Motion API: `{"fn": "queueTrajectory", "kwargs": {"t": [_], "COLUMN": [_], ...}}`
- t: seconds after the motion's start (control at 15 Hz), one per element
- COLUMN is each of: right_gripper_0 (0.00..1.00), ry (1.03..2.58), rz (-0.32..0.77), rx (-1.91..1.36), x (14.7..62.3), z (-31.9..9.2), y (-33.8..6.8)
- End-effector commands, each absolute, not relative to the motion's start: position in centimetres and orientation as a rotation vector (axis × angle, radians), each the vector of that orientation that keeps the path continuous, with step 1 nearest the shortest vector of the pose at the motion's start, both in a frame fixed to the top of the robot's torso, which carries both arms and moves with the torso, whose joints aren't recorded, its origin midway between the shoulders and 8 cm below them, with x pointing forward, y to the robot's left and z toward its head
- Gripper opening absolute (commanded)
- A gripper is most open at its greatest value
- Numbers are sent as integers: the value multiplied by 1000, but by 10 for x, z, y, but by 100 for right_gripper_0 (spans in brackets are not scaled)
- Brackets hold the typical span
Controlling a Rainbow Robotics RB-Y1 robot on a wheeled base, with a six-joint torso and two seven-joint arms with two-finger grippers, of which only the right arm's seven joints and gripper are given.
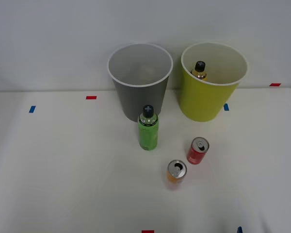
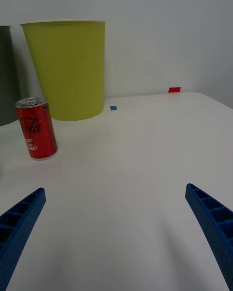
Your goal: Put cans in the gray bin, plastic bottles in the light green bin
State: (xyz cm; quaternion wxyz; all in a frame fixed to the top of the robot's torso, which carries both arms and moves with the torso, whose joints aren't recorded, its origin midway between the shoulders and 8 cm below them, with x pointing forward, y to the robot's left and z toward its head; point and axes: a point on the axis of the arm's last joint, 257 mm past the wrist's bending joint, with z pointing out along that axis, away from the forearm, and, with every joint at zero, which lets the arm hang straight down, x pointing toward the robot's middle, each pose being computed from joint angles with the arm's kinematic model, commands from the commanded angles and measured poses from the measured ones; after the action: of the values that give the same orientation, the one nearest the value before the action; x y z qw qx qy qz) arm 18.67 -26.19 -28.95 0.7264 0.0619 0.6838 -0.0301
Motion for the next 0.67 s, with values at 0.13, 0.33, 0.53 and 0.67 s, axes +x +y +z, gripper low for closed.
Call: {"fn": "queueTrajectory", "kwargs": {"t": [0.13,0.33,0.53,0.67], "right_gripper_0": [100,100,100,100], "ry": [1508,1508,1508,1508], "rz": [-66,-66,-66,-66], "rx": [136,136,136,136], "x": [187,187,187,187], "z": [-290,-290,-290,-290], "y": [-262,-262,-262,-262]}}
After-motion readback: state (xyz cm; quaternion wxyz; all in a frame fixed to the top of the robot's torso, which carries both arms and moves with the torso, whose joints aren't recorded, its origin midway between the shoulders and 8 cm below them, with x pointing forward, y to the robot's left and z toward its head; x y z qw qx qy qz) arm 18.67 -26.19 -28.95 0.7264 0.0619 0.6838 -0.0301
